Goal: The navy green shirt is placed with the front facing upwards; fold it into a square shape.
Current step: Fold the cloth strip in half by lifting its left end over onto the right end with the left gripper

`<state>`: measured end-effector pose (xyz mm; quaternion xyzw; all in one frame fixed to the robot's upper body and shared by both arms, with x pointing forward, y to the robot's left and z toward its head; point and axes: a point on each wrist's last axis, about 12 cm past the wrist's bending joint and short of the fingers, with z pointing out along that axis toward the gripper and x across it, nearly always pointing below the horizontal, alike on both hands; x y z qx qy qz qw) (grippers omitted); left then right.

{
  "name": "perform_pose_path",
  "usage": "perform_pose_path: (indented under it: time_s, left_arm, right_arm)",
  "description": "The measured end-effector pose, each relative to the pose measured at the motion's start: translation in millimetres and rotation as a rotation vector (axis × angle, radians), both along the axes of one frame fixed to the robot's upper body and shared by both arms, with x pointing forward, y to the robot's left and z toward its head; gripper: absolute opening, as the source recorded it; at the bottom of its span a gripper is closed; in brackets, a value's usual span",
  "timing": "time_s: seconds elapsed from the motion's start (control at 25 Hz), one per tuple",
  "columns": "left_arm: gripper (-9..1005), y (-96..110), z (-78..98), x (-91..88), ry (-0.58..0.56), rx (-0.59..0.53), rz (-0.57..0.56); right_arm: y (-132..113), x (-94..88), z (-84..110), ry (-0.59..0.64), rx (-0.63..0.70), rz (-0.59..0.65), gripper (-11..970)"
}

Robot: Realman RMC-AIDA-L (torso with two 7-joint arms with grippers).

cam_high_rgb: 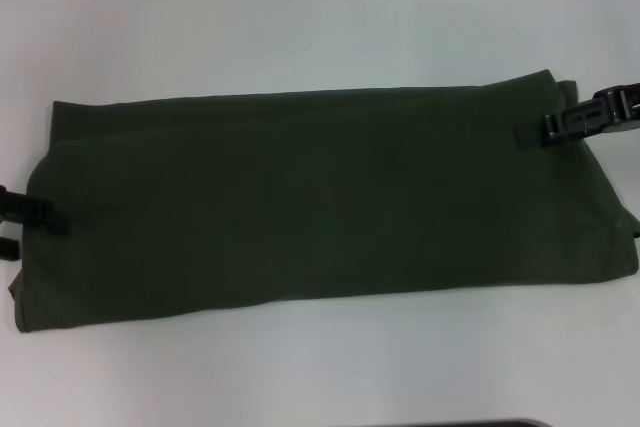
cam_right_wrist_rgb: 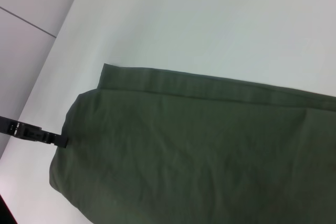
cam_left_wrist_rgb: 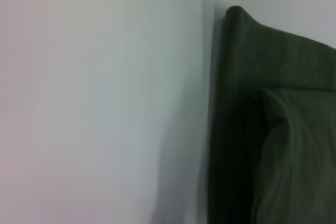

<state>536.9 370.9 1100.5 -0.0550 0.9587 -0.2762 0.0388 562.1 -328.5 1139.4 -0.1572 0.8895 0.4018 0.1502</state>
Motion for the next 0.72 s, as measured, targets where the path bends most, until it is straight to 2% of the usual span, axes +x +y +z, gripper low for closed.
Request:
perform_pose_path:
  time_s: [0.72]
  left_arm:
    - [828, -14, -4.0, 2.3, 0.013, -0.024, -0.043]
  right_arm:
    - [0, -0.1, -0.3, 0.000, 0.001, 0.001, 718]
